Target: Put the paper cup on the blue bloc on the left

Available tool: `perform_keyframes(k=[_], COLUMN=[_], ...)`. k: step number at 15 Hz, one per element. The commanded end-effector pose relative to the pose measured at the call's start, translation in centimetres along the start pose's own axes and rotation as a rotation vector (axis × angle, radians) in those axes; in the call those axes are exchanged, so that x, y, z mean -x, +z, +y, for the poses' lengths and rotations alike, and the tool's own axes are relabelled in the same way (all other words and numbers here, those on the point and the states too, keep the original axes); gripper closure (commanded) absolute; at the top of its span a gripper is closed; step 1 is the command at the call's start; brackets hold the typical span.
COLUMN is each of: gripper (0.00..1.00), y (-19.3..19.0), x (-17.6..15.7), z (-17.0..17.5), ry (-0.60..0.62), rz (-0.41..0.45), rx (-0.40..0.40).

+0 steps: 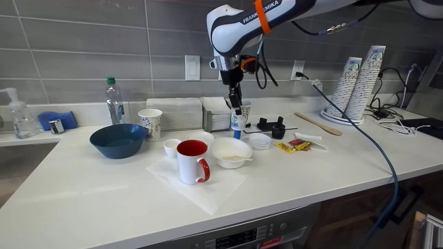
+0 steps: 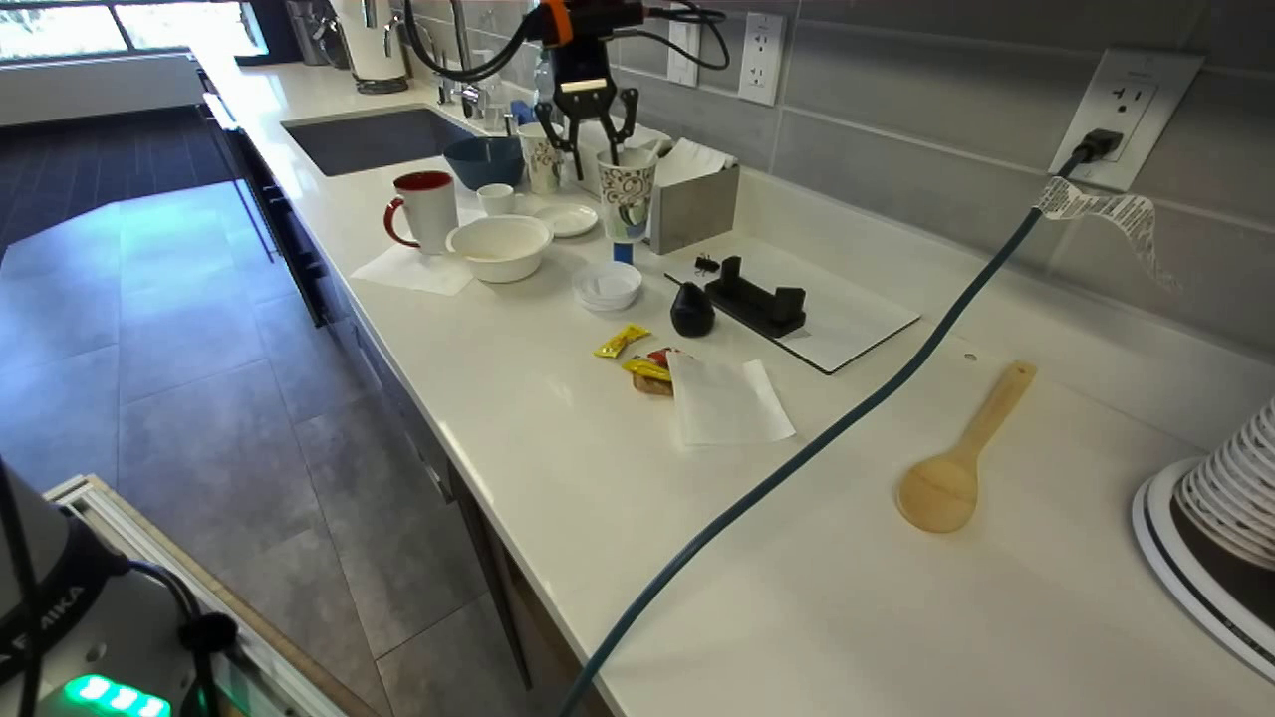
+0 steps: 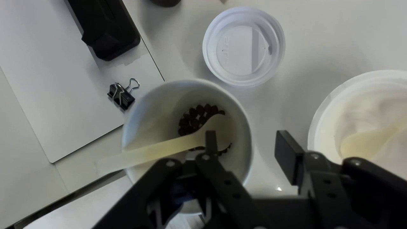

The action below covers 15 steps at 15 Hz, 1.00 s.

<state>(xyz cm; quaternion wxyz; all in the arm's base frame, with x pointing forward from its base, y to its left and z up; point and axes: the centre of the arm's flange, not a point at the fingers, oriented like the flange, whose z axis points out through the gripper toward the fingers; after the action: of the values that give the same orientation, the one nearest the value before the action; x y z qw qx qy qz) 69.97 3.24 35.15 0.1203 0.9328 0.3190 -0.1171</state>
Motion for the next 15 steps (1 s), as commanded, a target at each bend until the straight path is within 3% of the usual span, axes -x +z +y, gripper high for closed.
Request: perform_keyframes(k=[1, 3, 4, 10, 15], gripper=[0.17, 0.03, 0.00, 0.00, 0.00], y=[-0.5, -0.8, -0.9, -2.0, 0.1], x=[-0.4, 0.2, 0.7, 4.3, 10.8], z=[0.2, 0.1, 0.0, -1.4, -3.2], ry=[0.000, 0.007, 0.003, 0.037, 0.197], rz=[-0.016, -0.016, -0.012, 0.015, 0.223], rx=[0.006, 0.000, -0.011, -0.062, -0.136])
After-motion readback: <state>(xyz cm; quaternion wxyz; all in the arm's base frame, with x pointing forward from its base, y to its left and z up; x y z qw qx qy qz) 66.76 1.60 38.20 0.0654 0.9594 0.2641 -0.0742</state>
